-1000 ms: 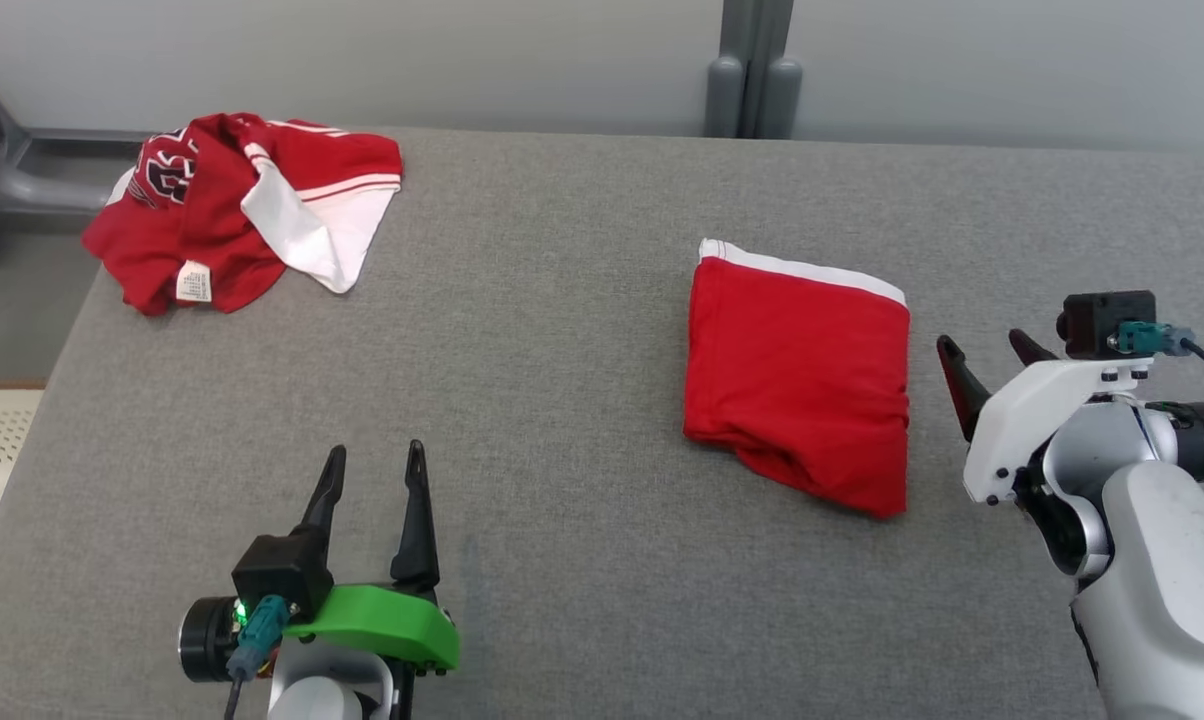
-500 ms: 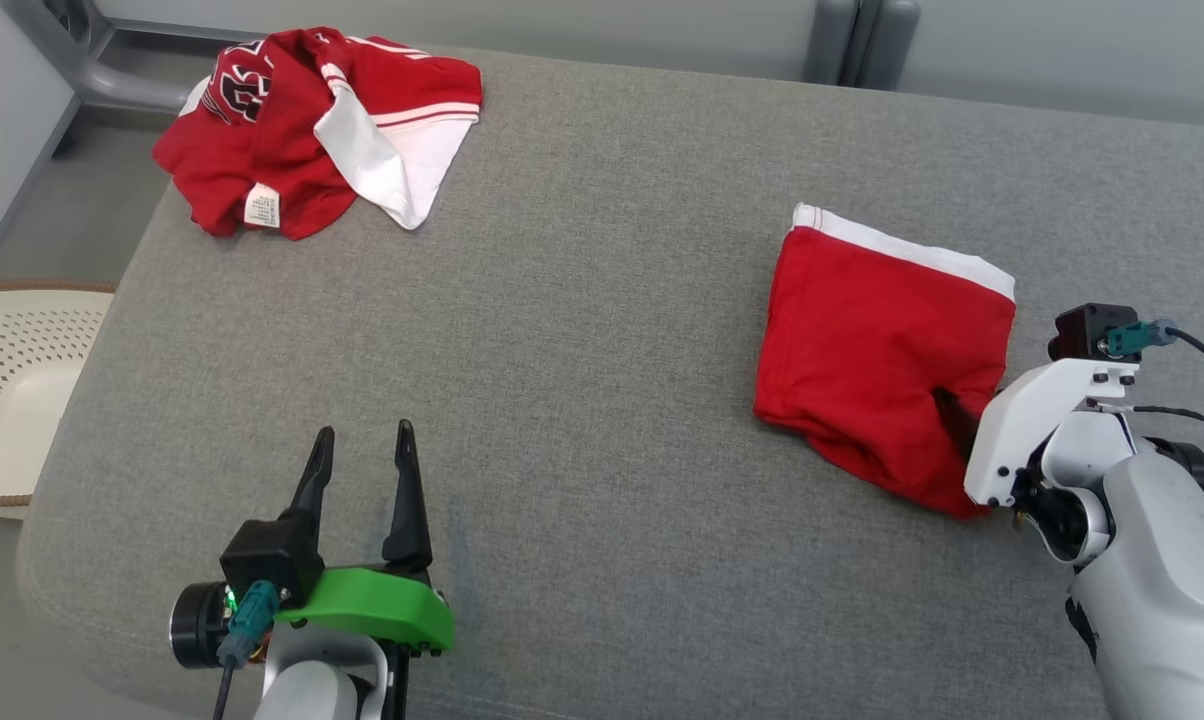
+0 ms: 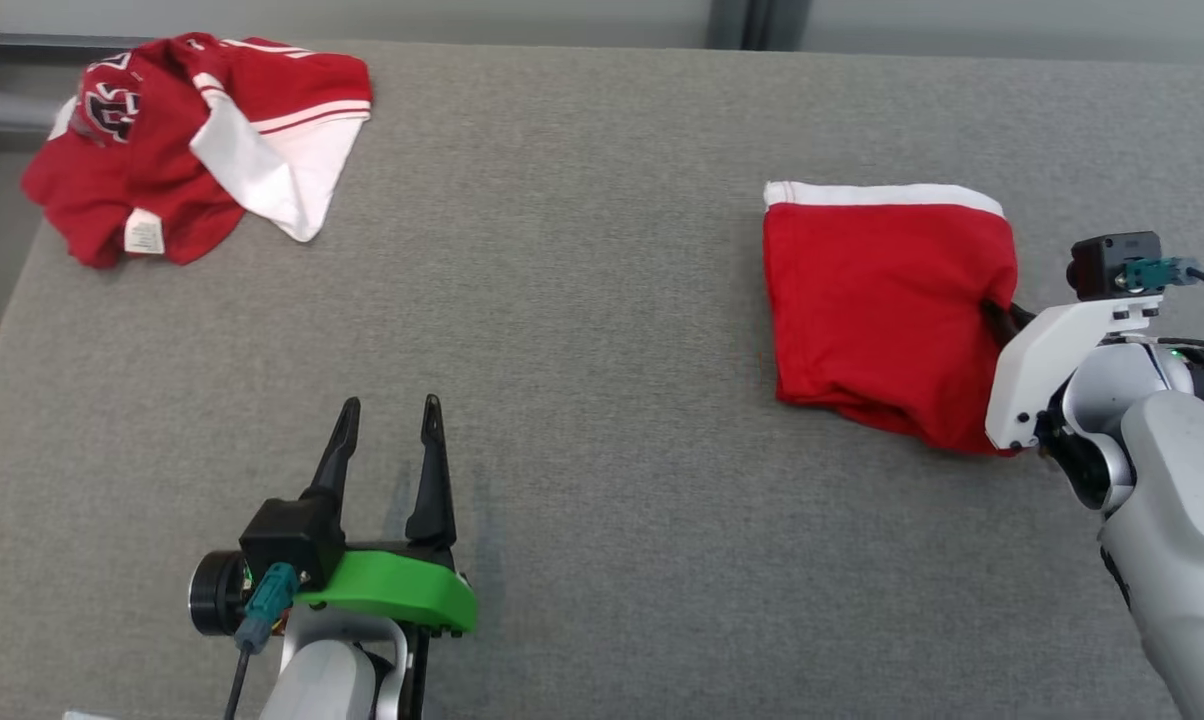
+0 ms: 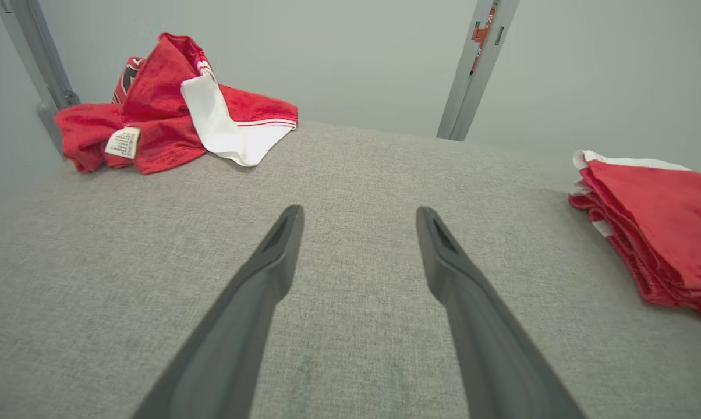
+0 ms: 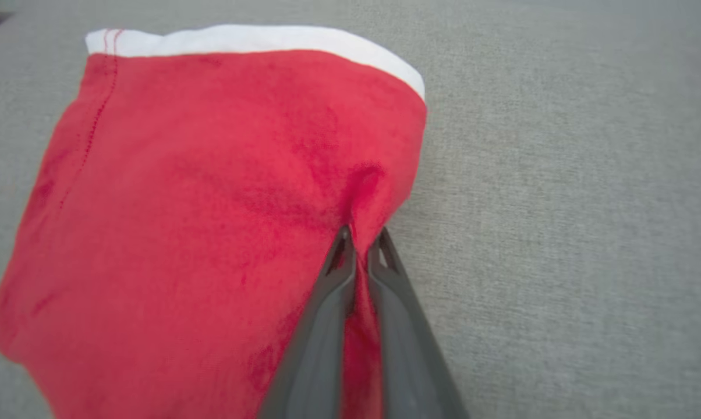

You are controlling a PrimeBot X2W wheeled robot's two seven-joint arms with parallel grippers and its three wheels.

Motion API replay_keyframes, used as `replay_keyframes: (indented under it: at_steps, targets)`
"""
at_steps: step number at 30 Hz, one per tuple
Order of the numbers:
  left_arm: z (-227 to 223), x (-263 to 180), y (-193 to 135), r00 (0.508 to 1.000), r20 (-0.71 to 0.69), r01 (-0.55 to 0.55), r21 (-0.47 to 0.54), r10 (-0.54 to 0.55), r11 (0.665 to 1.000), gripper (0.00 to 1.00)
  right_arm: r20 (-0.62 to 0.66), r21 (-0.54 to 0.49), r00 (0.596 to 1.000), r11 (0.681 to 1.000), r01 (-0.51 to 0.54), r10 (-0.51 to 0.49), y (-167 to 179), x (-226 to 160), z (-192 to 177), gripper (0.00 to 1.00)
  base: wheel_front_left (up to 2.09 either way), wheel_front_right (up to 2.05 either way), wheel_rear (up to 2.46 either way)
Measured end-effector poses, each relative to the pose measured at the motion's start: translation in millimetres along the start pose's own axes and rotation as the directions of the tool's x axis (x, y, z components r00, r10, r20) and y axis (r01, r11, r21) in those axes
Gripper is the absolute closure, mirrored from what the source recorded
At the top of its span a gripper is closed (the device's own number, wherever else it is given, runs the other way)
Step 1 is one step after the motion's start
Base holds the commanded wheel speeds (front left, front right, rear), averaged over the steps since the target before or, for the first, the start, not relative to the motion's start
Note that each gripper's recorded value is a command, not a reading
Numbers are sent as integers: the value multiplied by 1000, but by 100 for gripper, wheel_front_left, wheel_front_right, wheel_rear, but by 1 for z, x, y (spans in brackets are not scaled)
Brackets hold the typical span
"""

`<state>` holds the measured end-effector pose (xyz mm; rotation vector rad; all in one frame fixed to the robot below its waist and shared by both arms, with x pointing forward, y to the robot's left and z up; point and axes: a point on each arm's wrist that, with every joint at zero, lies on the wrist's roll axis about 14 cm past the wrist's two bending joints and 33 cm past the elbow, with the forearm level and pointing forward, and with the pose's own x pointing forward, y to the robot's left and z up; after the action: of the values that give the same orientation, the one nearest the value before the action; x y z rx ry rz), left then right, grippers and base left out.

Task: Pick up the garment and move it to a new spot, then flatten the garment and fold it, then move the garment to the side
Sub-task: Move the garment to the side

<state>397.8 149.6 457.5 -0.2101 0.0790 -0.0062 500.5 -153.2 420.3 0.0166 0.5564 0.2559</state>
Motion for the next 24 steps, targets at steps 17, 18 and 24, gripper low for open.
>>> replay_keyframes:
  at_steps: [17, 18, 24]
  targets:
    - [-33, 61, -150, 897, -47, 439, -28, -440, 898, 0, 80, 192, 902, 894, 405, -425, -158, -101, -41, 100, 0, 0, 0]
    - [-35, 61, -155, 891, -52, 451, -32, -452, 892, 0, 74, 195, 897, 889, 415, -435, -160, -104, -44, 100, 0, 0, 0]
    - [-52, 65, -165, 873, -89, 477, -50, -479, 878, 0, 87, 171, 869, 867, 468, -486, -180, -111, -45, 100, 0, 0, 0]
